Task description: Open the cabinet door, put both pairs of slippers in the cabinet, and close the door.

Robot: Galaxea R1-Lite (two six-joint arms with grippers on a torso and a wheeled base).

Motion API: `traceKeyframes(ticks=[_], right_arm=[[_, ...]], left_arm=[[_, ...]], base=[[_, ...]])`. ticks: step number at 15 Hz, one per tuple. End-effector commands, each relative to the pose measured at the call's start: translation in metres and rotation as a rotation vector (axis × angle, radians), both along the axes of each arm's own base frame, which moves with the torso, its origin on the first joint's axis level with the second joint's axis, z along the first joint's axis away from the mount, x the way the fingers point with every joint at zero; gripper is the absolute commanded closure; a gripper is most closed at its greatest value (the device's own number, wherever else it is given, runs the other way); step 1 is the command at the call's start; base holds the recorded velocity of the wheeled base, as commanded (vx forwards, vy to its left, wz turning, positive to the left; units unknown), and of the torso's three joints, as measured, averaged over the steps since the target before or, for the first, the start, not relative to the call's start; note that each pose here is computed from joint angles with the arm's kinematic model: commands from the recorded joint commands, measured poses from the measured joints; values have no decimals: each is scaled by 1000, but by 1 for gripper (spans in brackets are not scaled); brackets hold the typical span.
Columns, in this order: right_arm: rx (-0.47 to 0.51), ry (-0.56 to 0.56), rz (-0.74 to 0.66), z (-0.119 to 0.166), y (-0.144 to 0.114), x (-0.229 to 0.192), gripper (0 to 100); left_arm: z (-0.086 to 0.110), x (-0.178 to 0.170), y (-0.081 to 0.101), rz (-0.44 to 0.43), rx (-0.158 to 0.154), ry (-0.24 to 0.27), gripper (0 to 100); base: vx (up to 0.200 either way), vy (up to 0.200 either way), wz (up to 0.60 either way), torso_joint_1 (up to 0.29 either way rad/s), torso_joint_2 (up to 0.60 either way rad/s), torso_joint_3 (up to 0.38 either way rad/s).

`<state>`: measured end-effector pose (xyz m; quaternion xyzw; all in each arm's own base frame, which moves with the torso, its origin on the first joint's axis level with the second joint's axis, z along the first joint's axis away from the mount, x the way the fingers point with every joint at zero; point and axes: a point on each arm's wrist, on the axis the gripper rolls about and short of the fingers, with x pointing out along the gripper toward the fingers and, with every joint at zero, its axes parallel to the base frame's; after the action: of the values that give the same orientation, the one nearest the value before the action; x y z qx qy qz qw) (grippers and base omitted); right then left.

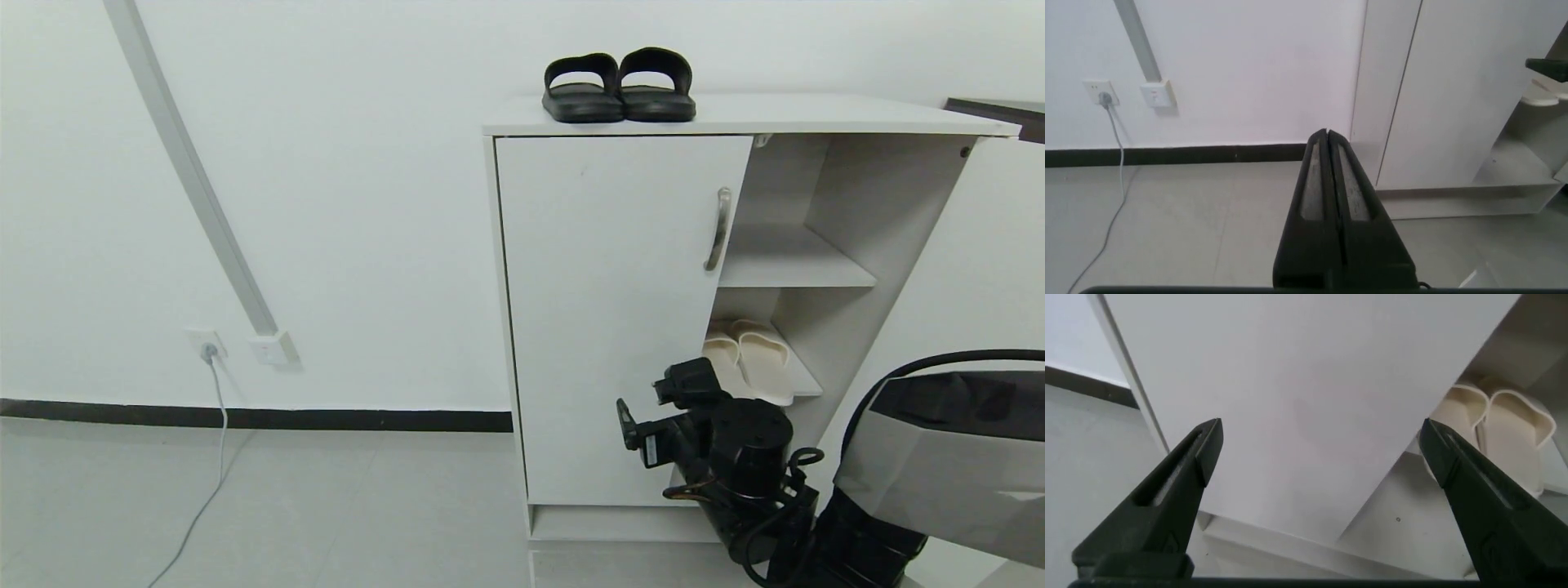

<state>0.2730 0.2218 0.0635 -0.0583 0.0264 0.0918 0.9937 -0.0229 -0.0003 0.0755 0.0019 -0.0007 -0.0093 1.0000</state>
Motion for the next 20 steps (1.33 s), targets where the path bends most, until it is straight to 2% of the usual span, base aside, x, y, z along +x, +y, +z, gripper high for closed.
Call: traceKeyframes(ticks=[1, 6, 12, 20], right_arm=[[0, -1, -1, 0, 0, 0, 0], [3, -7, -1, 1, 0, 0, 0], [6, -11, -2, 2, 0, 0, 0], [14, -20, -2, 6, 0, 0, 0]], left_arm=[[0, 0, 0, 0, 1, 1, 100], [0, 0, 0, 0, 1, 1, 100], [0, 0, 0, 0, 1, 1, 100], [0, 0, 0, 0, 1, 1, 100]], base=[[0, 0, 0, 0, 0, 0], [0, 0, 0, 0, -30, -28], [0, 0, 0, 50, -390, -322], [0, 0, 0, 137, -465, -332]])
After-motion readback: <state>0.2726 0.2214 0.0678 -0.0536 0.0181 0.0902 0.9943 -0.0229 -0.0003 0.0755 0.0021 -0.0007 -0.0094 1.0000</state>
